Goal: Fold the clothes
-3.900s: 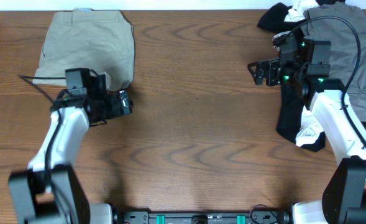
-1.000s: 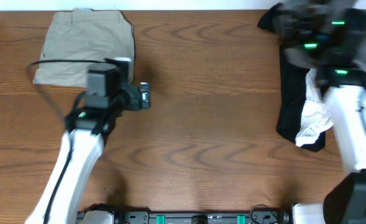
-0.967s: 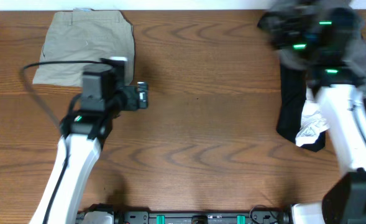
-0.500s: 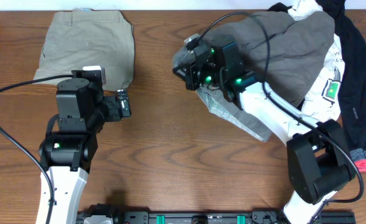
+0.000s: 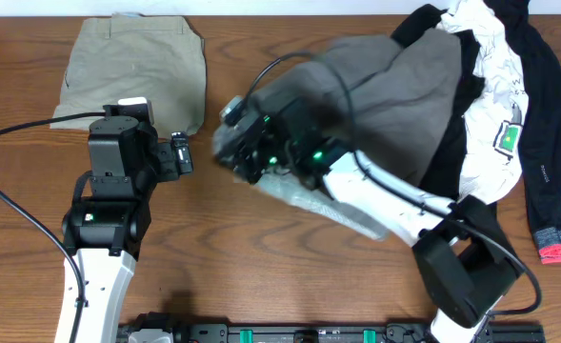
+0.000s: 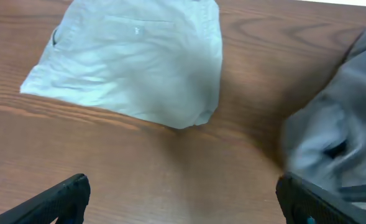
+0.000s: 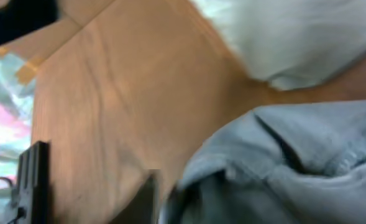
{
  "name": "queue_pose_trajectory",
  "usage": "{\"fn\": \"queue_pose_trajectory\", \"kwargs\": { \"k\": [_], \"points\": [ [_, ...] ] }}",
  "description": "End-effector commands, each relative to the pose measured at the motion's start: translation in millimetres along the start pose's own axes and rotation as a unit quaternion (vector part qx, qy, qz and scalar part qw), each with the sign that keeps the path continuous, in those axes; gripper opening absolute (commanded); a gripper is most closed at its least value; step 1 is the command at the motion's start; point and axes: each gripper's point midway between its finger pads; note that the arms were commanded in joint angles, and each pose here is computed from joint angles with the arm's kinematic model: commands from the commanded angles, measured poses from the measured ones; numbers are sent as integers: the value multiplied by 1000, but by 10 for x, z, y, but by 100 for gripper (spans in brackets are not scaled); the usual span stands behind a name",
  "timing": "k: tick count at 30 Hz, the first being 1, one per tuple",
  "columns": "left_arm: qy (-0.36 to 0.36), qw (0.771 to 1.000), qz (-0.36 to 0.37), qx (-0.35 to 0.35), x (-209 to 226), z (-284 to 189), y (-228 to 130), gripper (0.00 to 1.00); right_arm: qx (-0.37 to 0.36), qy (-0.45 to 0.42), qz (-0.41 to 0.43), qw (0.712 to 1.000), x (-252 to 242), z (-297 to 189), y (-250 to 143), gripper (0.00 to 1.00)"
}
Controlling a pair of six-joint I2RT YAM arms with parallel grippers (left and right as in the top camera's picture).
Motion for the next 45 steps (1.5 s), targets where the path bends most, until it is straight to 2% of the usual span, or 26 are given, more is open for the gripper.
{"fn": "queue_pose_trajectory", "kwargs": {
  "k": [1,3,6,10,15,23,28,33,39,45],
  "points": [
    [18,1000,-5,-10,68,-23,65,97,-6,-12,-8,1000,-93,-31,36,68],
    [18,1000,-5,-11,68,-23,66,97,-21,-27,2,999,-219,-182,142,73],
    [17,1000,-7,-11,63,-23,69,97,-48,-62,29,997,-487,-542,321,75],
    [-18,1000,-7,2,-61,-7,27,97,-77,-163,85,980,-1070,-1192,412,78],
    [-83,995,0,49,-340,181,-135,96,-71,-255,131,955,-1673,-1726,189,78],
    [-104,987,29,116,-651,666,-488,92,-20,-338,174,925,-2236,-1732,-338,75],
    [-113,982,52,144,-796,687,-677,92,21,-328,212,920,-2158,-1783,-584,76],
    [-89,972,57,210,-666,592,-990,92,104,-284,267,915,-1761,-1825,-948,79],
    [-75,950,54,297,-541,397,-1358,92,216,-262,342,876,-1345,-1997,-1471,82],
    [-61,949,79,298,-476,512,-1406,93,280,-255,374,847,-1110,-2103,-1738,80]
  ]
}}
Point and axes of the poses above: each gripper's point midway between its finger pads, its own z axis out along the fingers, its own x axis along the line the jaws close on, y = z × x, and after that the axes turned 10 degrees about -z, right-handed
